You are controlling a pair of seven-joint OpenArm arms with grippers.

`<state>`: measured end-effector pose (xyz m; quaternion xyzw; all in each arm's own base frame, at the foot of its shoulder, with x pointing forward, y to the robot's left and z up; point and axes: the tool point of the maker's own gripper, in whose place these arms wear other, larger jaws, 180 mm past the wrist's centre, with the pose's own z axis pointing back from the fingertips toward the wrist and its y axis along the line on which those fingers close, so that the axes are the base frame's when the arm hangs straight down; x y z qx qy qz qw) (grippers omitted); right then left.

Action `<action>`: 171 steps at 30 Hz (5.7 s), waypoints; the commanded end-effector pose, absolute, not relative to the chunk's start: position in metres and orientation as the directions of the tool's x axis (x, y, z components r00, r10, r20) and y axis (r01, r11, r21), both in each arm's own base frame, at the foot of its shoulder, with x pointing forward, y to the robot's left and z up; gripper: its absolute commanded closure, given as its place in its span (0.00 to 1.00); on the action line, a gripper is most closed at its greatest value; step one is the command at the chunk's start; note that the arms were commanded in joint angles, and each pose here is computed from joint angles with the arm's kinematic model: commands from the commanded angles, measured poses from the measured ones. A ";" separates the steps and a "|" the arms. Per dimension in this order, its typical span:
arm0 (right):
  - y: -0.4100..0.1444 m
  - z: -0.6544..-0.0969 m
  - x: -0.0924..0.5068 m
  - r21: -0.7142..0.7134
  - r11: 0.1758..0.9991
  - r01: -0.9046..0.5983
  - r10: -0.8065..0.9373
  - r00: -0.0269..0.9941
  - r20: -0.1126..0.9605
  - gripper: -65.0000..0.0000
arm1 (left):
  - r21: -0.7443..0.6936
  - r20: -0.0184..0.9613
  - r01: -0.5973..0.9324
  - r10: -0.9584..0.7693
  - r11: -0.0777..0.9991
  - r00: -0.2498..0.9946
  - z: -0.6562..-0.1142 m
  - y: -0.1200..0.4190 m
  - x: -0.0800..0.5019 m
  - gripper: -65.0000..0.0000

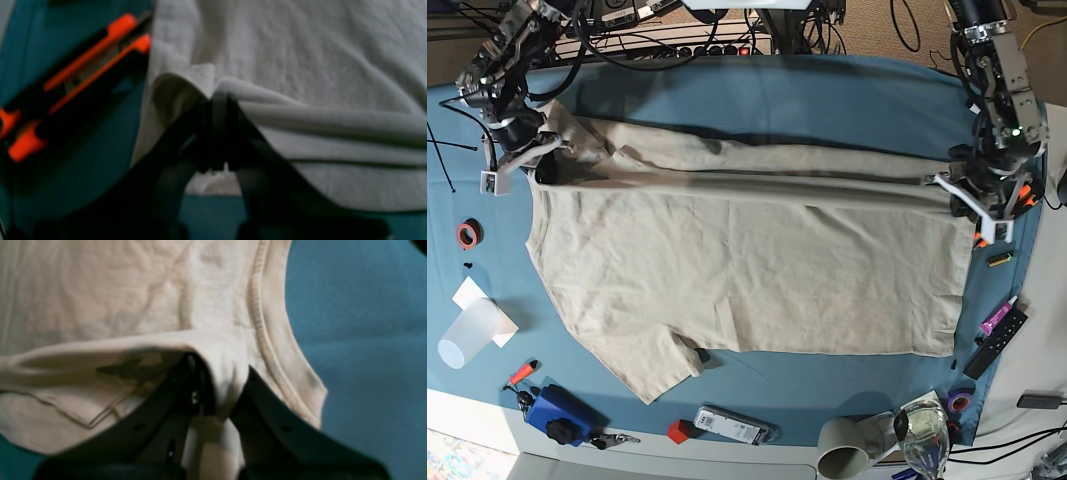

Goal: Fold the T-shirt properly
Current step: 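Drag both grippers toward the hem, folding the collar side over the body, then open both grippers, release the fold, and lift away, then grasp the folded edge corners again with both grippers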

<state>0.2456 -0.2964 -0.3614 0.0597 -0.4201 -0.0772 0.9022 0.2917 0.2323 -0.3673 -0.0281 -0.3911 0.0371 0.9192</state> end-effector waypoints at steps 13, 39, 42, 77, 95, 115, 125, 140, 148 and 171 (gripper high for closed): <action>-0.286 -0.370 0.290 0.115 0.993 0.000 -0.088 0.644 0.760 1.00 | -0.025 0.728 -0.109 0.093 0.994 0.680 -0.370 0.251 0.332 1.00; -0.283 -0.356 0.364 0.185 0.983 0.016 -0.159 0.583 0.796 1.00 | -0.060 0.758 -0.102 0.112 0.993 0.643 -0.367 0.252 0.364 1.00; -0.283 -0.355 0.364 0.183 0.983 0.015 -0.157 0.584 0.797 1.00 | -0.073 0.753 -0.108 0.125 0.992 0.646 -0.369 0.252 0.369 1.00; -0.289 -0.306 0.391 0.258 0.965 -0.040 -0.198 0.532 0.823 0.69 | -0.054 0.704 -0.039 0.065 0.998 0.707 -0.309 0.269 0.392 0.52; -0.284 -0.299 0.386 0.245 0.968 -0.062 -0.171 0.553 0.815 0.69 | -0.270 0.581 -0.188 0.315 0.944 0.750 -0.361 0.307 0.297 0.52; -0.331 -0.292 0.363 0.316 0.946 0.069 -0.307 0.503 0.808 0.69 | -0.302 0.532 -0.191 0.331 0.934 0.779 -0.397 0.270 0.282 0.52; -0.364 -0.301 0.322 0.280 0.955 0.097 -0.282 0.585 0.760 0.69 | -0.369 0.515 -0.177 0.359 0.912 0.778 -0.393 0.260 0.283 0.52; -0.354 -0.350 0.269 0.320 0.936 0.147 -0.322 0.725 0.608 0.69 | -0.430 0.526 -0.103 0.341 0.897 0.779 -0.385 0.245 0.286 0.52; -0.349 -0.376 0.249 0.303 0.927 0.220 -0.355 0.775 0.523 0.69 | -0.437 0.528 -0.100 0.345 0.894 0.776 -0.384 0.244 0.287 0.52; -0.262 -0.448 0.223 0.249 0.965 0.077 -0.166 0.918 0.359 0.94 | -0.437 0.533 -0.101 0.348 0.894 0.772 -0.384 0.244 0.288 0.82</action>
